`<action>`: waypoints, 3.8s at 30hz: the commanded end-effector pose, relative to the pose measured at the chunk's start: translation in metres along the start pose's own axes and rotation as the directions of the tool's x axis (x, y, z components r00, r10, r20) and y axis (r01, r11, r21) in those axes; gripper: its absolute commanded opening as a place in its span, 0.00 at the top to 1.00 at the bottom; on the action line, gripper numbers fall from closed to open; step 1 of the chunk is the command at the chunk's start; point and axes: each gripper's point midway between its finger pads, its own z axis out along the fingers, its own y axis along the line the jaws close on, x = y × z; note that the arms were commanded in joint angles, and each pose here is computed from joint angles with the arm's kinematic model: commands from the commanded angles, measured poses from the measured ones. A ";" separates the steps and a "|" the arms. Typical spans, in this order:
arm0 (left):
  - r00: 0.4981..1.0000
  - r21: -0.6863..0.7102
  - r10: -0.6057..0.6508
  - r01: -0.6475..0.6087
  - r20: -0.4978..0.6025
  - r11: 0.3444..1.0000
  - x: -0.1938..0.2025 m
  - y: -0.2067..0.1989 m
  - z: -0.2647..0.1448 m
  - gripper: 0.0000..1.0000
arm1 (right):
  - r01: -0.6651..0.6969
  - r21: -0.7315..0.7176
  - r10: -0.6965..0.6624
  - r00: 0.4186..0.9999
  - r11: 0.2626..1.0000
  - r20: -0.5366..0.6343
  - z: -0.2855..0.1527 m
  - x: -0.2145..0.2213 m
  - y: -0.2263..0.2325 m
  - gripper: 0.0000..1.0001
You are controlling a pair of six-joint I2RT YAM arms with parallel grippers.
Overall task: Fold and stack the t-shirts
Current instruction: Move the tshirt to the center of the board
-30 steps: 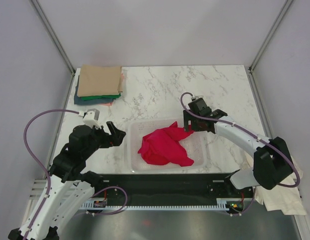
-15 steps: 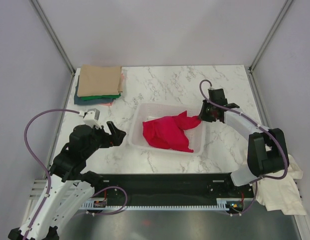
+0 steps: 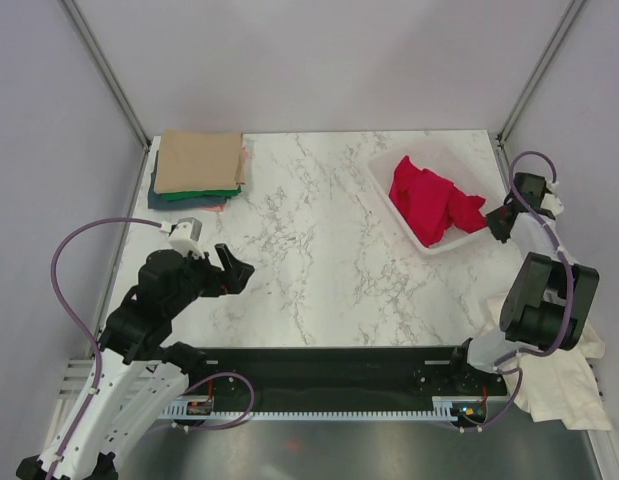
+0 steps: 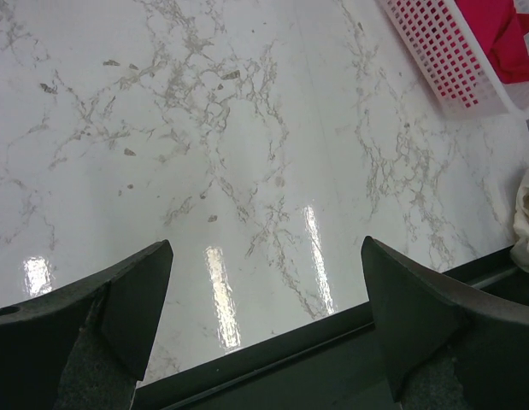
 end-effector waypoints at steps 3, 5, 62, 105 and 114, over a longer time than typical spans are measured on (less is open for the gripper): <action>0.999 0.042 0.047 -0.048 0.019 0.998 -0.005 -0.006 0.003 0.01 | -0.224 0.107 0.204 0.964 0.969 0.170 0.025 -0.060 -0.012 1.00; 0.999 0.047 0.048 -0.049 0.022 0.998 -0.006 -0.007 0.003 0.02 | -0.287 0.108 0.260 0.942 0.952 0.213 0.032 -0.081 -0.011 1.00; 0.998 0.075 0.055 -0.053 -0.022 0.996 0.002 -0.012 0.009 0.02 | -0.148 0.290 0.105 0.981 0.946 0.160 -0.077 0.012 -0.158 0.02; 0.997 0.062 0.041 -0.038 -0.057 0.997 0.008 -0.010 0.015 0.05 | 0.349 -0.361 -0.329 0.937 0.865 0.120 -0.230 0.157 0.027 0.02; 0.943 0.234 0.092 -0.016 -0.321 0.972 0.083 -0.077 0.044 0.15 | 0.336 -0.435 -0.302 0.942 0.836 0.148 -0.226 0.157 0.017 0.02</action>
